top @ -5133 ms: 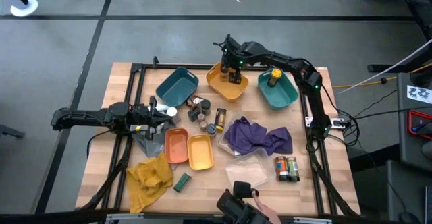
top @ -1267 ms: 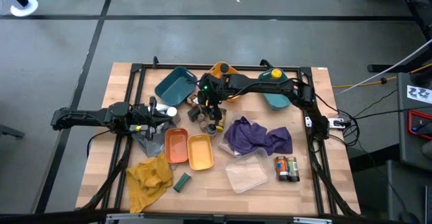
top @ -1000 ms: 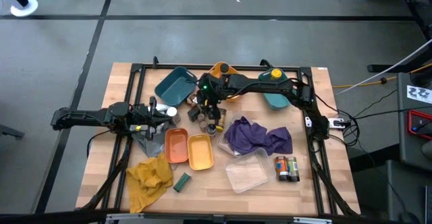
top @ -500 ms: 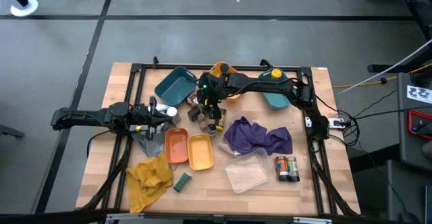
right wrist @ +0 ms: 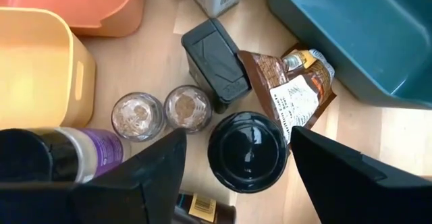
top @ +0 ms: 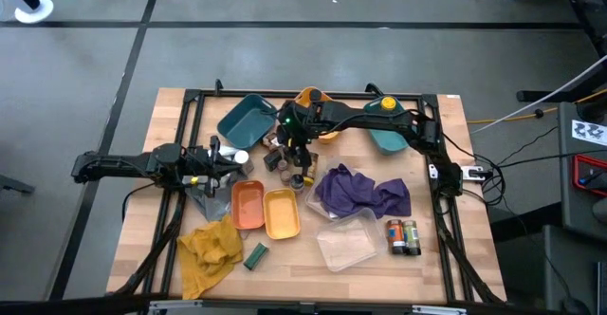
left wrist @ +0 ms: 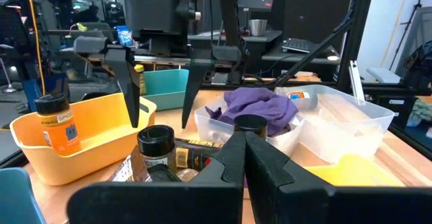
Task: Sort spices by type
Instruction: Put the green spice bottle into the yellow bin
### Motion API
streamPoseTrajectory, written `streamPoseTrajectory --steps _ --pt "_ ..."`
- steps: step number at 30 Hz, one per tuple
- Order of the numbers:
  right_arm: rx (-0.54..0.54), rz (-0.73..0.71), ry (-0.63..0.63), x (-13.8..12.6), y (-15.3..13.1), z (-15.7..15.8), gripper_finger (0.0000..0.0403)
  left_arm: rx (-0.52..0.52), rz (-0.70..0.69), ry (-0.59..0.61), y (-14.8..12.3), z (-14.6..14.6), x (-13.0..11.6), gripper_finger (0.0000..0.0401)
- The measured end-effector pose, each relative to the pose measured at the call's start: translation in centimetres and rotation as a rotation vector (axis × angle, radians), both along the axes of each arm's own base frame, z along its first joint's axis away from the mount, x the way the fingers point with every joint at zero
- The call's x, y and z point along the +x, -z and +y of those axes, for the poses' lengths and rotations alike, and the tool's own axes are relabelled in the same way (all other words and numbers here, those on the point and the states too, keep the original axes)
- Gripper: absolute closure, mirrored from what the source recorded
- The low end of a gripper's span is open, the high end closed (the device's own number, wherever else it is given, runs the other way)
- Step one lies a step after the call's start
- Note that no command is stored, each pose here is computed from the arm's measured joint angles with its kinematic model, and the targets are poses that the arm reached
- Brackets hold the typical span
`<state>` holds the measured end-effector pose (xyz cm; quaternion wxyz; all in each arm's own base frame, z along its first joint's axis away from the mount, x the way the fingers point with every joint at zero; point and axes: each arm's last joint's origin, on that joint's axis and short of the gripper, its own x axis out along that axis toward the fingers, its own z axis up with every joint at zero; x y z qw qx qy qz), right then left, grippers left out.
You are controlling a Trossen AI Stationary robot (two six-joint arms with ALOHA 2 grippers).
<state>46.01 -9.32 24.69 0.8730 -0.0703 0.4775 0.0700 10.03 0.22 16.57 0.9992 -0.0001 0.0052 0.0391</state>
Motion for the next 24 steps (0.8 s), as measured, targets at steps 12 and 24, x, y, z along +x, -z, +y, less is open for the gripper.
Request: streamPoseTrajectory --steps 12,24 --pt "0.006 0.030 -0.003 0.1 0.9 0.0 0.0139 0.000 0.000 0.000 0.0 0.0 0.0 0.0401" --pt "-0.001 0.034 -0.001 0.3 1.1 -0.1 0.0139 0.000 -0.001 0.000 0.0 0.0 0.0 0.0401"
